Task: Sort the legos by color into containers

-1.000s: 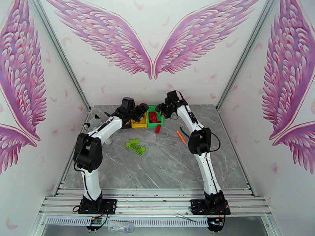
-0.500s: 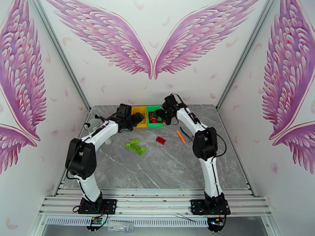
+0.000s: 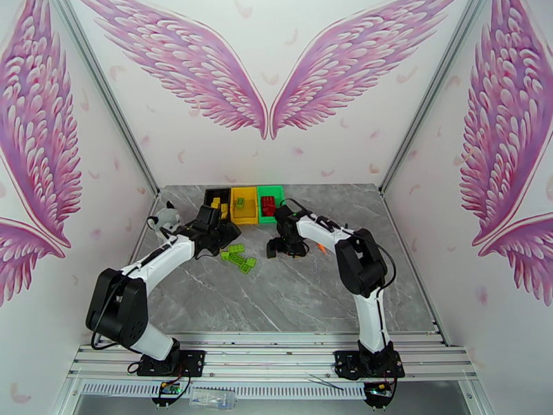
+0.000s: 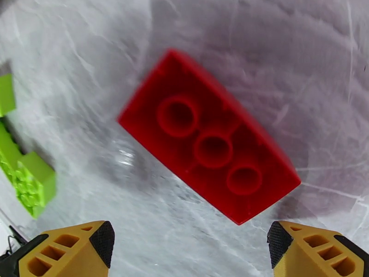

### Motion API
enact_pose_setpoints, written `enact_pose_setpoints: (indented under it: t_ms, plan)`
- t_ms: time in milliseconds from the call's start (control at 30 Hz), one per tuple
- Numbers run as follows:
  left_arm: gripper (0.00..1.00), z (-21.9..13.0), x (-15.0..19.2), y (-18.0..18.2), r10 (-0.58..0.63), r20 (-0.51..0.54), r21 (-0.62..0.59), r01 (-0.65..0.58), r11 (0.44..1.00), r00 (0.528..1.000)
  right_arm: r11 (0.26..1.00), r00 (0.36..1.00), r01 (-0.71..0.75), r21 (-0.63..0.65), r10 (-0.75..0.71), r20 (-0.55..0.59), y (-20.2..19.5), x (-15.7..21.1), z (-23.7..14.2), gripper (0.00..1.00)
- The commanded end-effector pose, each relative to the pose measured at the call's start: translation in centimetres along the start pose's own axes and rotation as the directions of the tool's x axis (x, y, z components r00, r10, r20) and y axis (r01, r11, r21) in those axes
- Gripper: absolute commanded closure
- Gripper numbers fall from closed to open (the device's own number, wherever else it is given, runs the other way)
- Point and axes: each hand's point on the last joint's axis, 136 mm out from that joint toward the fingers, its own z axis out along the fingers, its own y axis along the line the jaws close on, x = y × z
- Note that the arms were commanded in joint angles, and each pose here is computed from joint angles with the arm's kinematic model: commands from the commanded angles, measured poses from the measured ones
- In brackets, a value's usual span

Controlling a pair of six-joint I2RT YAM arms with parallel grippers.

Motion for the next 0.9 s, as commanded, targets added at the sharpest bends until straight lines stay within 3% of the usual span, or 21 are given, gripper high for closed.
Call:
enact_pose_setpoints:
  t_ms: [0,400,500,700,867]
  plan:
    - [0.23,-1.3,-0.5,-0.2,-0.004,0.034,0.017,0.003,1.0,0.999,0.998,0.999,-0.006,0.07,0.003,0.036,-1.4,-0.7,-0.5,0.07]
    - [0.23,-1.6,-0.2,-0.1,0.0,0.013,0.019,0.0,1.0,1.0,0.988,0.999,-0.033,0.154,0.027,0.044,-2.2,-4.9,0.8,0.24]
    - [0.23,-1.4,-0.2,-0.1,0.0,0.006,0.02,0.0,1.0,1.0,0.99,0.998,-0.043,0.132,0.037,0.05,-1.9,-5.6,0.6,0.32]
    - [0.23,0.0,-0.4,-1.5,0.004,-0.042,0.059,-0.002,0.998,0.999,0.998,0.996,-0.055,0.035,0.053,0.073,-0.7,-6.1,-0.4,0.57]
    - [0.23,2.3,-0.9,-4.7,0.012,-0.105,0.156,0.005,0.988,0.994,0.992,0.99,-0.093,-0.084,0.101,0.1,0.8,-6.7,-2.2,0.64]
